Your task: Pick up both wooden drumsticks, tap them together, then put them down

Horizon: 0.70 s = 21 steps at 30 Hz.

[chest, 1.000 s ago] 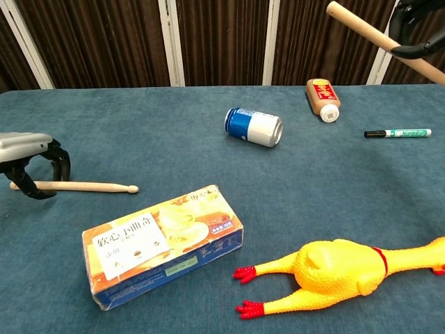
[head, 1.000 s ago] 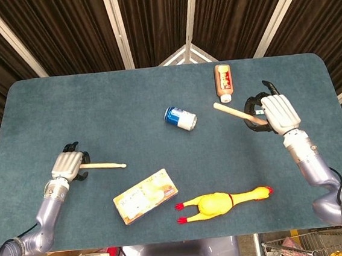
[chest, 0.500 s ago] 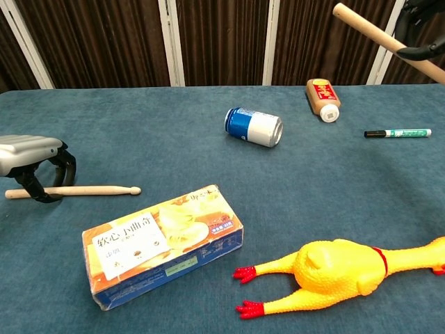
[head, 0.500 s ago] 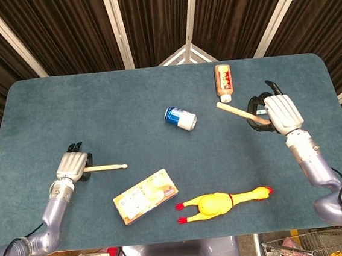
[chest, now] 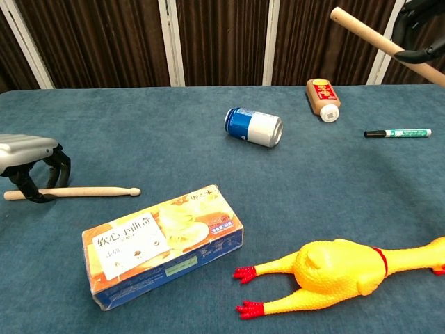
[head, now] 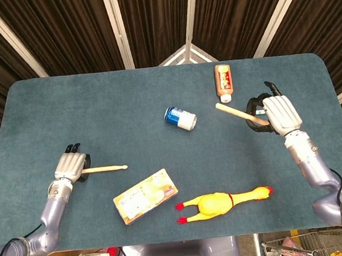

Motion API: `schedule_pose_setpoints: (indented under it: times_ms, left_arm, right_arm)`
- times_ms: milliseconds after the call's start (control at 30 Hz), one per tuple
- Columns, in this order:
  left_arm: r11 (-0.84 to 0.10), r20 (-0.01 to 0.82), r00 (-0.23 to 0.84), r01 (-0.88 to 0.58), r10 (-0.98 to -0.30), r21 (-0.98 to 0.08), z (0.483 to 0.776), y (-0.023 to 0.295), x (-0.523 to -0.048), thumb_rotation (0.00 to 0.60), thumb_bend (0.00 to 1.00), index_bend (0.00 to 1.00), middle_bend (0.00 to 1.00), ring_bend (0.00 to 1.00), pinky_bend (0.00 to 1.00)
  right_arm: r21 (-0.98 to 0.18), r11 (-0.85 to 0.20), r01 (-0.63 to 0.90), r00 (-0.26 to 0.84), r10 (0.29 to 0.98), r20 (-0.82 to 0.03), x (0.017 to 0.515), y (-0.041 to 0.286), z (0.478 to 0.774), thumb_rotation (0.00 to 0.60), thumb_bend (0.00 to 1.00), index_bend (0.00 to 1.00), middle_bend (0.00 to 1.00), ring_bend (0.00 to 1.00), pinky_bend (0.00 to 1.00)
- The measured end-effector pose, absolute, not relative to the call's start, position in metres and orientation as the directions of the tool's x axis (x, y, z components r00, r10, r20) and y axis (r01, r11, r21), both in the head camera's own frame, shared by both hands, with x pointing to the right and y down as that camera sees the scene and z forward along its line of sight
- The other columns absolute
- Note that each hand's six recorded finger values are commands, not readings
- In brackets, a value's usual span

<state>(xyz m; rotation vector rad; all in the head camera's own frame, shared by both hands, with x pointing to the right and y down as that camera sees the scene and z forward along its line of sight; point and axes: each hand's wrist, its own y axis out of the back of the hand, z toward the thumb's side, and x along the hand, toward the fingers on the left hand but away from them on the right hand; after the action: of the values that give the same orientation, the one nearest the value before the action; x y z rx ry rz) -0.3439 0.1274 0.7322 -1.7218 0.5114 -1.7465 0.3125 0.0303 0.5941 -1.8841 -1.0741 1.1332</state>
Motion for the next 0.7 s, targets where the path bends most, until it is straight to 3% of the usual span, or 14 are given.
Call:
schedule_pose_setpoints:
  times_ms: [700]
  left_arm:
    - [-0.725, 0.745, 0.041, 0.204, -0.666, -0.658, 0.7314, 0.1277, -0.3448, 0.6, 0.44, 0.52, 0.52, 0.05, 0.0]
  right_arm:
    - [-0.858, -0.418, 0.297, 0.268, 0.899, -0.346, 0.3127, 0.0347, 0.5939, 0.6, 0.5, 0.66, 0.65, 0.39, 0.01]
